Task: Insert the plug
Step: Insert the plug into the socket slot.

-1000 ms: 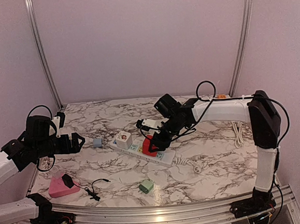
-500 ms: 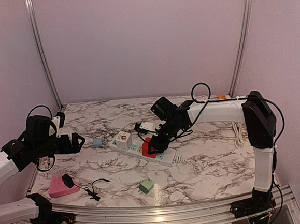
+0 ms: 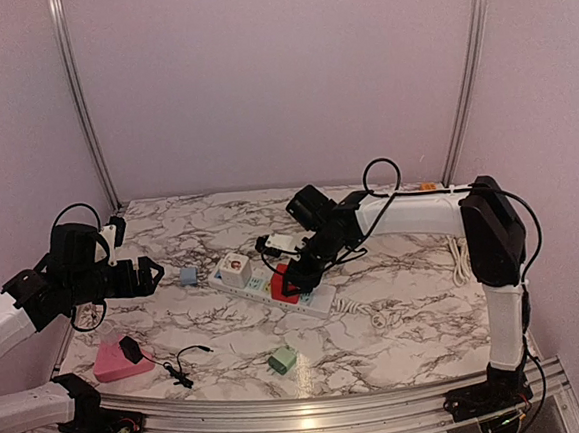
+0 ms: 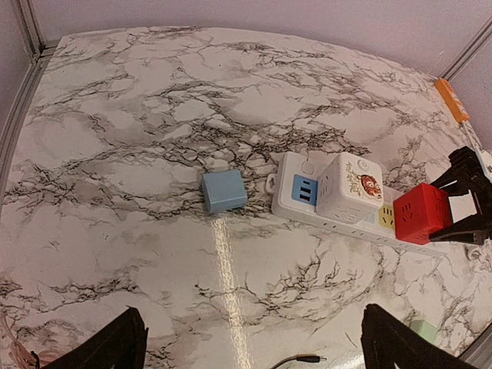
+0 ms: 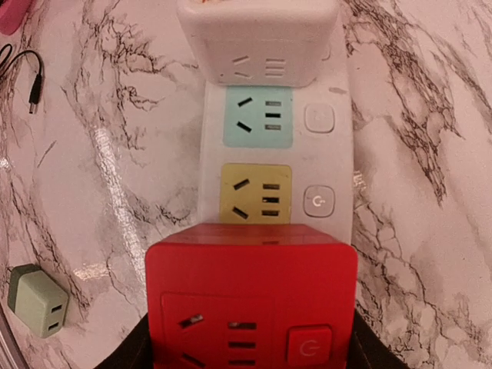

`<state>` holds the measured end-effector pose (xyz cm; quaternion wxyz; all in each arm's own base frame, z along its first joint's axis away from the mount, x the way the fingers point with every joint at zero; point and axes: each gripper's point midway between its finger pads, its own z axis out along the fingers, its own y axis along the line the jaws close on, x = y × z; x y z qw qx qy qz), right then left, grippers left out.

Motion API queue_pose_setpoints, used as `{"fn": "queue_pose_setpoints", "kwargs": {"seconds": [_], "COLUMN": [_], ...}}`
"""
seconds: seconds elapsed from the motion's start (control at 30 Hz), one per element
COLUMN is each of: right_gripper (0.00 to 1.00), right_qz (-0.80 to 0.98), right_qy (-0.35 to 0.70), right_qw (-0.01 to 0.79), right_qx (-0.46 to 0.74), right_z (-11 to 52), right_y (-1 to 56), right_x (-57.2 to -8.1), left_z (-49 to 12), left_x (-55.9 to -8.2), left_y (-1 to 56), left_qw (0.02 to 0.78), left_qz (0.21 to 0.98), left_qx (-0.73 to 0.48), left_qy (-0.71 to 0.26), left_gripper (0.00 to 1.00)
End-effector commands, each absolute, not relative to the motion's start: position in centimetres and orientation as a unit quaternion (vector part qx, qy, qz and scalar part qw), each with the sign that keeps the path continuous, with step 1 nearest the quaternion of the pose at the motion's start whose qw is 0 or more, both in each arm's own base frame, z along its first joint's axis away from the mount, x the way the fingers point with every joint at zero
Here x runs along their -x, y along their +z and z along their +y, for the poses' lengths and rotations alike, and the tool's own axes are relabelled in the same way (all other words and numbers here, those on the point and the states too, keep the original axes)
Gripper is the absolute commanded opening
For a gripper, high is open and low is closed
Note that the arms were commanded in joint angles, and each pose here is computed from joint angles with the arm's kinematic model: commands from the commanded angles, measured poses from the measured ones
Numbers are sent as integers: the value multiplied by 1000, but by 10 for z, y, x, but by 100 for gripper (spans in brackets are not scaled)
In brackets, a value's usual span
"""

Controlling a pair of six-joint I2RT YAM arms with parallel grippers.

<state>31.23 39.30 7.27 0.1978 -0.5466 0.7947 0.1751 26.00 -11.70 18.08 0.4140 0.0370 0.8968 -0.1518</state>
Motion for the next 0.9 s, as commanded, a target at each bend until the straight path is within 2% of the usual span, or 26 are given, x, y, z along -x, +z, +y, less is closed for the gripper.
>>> {"fn": "queue_pose_setpoints", "kwargs": {"seconds": [0.0,0.1,0.33,0.7,0.8,0.87], "right_gripper": [0,0,27,52,65,79], "right_qz": [829,831,829,820,818,813], "right_qy": [106,88,113,130,138,149], "right_qw": [55,52,92,190,220,245], "right_qx": [546,546,540,524,513,508], "right_z": [344,340,352,374,380,385], "right_y": [-22,-23,5,80,104,123], "right_x": [-281,-284,-289,-319,-328,-333], "left_z": [-114,-113,-113,-113,-112,-112], "left_x": [-259,-259,-259,-259,-260,-260], "left_y": [178,177,176,175,174,174], "left_qw": [413,412,412,409,409,409], "left_qz": [898,899,899,901,901,901], "left_qx": [-36,-36,-34,-34,-33,-32], "left_qy": [-146,-144,-144,-143,-140,-139], "left_gripper": [99,99,99,99,99,99]}}
